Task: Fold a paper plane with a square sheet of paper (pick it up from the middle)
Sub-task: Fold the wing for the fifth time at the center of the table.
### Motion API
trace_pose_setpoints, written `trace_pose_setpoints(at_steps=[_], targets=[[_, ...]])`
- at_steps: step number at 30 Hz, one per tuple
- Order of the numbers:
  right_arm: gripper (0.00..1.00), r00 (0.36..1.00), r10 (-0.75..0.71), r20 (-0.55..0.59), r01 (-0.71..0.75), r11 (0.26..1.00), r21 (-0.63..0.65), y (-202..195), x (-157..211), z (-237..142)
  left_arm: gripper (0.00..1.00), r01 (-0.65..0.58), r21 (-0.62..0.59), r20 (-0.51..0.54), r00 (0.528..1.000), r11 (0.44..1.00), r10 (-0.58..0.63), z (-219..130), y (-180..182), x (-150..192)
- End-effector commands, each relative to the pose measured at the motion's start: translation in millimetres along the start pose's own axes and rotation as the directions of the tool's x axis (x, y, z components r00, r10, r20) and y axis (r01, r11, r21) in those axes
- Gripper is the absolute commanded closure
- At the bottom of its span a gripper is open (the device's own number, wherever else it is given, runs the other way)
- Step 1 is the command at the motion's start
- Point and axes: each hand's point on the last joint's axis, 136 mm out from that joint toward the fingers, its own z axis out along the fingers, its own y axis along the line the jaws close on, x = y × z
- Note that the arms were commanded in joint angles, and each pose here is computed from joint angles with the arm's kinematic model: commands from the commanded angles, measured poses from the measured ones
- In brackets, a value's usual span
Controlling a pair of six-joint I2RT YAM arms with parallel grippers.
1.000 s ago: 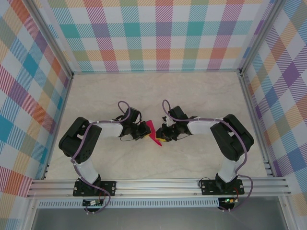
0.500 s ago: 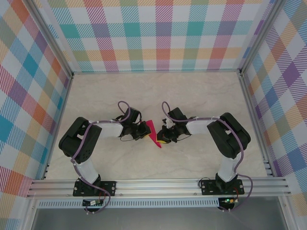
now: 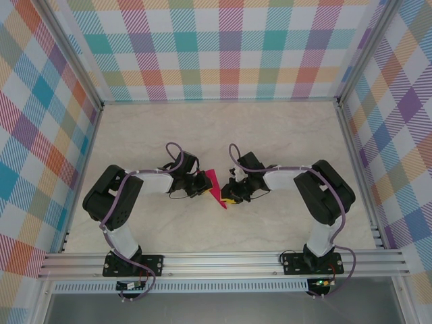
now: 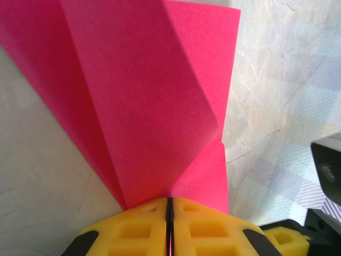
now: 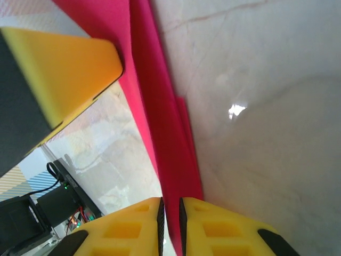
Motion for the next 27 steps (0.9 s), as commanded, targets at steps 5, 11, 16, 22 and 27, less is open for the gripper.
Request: trace_pose_setpoints(at_steps=[5, 11, 16, 22, 27], targets=[[0.81, 1.000, 0.004, -0.025, -0.003, 1.000, 0.010, -4, 16, -7, 0.90, 0.049, -0.117, -0.033, 0.998, 0.992, -0.053, 7, 34, 16], [0.87, 0.999, 0.012, -0.047, -0.011, 1.000, 0.024, -10, 20, -2, 0.90, 0.054, -0.122, -0.031, 0.998, 0.991, -0.058, 7, 35, 16], [0.90, 0.998, 0.014, -0.065, -0.012, 0.999, 0.041, -16, 24, 3, 0.90, 0.055, -0.128, -0.031, 0.998, 0.990, -0.059, 7, 36, 16], [0.91, 0.996, 0.022, -0.090, -0.015, 0.997, 0.072, -27, 26, 11, 0.90, 0.060, -0.128, -0.027, 0.998, 0.990, -0.064, 6, 36, 16], [0.91, 0.996, 0.016, -0.089, -0.010, 0.998, 0.069, -26, 25, 12, 0.90, 0.062, -0.129, -0.027, 0.997, 0.990, -0.066, 7, 37, 16]])
